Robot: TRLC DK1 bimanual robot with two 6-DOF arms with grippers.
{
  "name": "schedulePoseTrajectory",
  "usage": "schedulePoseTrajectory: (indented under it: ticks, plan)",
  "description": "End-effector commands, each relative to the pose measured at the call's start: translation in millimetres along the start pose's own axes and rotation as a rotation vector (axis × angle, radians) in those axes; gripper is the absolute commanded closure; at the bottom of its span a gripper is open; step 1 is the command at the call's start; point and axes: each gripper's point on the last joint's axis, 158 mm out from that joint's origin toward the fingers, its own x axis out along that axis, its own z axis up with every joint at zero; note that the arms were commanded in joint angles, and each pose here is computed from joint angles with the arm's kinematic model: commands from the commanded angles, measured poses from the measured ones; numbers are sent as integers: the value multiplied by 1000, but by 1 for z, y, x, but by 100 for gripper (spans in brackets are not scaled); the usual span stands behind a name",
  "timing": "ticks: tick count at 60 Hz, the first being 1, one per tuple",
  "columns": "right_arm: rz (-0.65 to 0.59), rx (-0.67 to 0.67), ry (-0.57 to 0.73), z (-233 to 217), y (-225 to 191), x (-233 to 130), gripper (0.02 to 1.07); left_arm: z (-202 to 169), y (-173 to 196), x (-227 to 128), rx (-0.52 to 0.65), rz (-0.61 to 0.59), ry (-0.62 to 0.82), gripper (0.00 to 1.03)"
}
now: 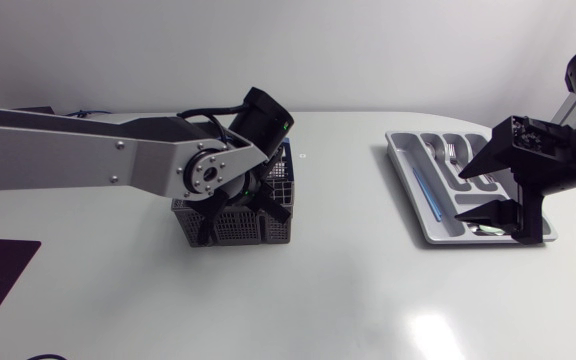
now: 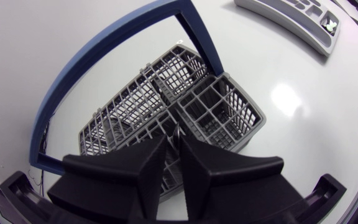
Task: Unload the cutlery basket into the drawer organizer.
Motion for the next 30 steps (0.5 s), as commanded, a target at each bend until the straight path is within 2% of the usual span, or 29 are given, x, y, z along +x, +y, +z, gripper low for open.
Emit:
schedulePoseTrajectory:
  ticks: [1, 4, 15, 30]
  plan:
    - [36, 29, 5, -2, 14, 6, 14, -3, 3, 5, -22, 14, 5, 93]
    - [38, 28, 6, -1, 14, 7, 14, -3, 3, 3, -26, 14, -7, 96]
    - [48, 31, 7, -1, 18, 10, 14, -3, 4, 1, -27, 14, -13, 99]
    - [63, 36, 11, -3, 24, 15, 14, -5, 3, 1, -23, 14, -15, 99]
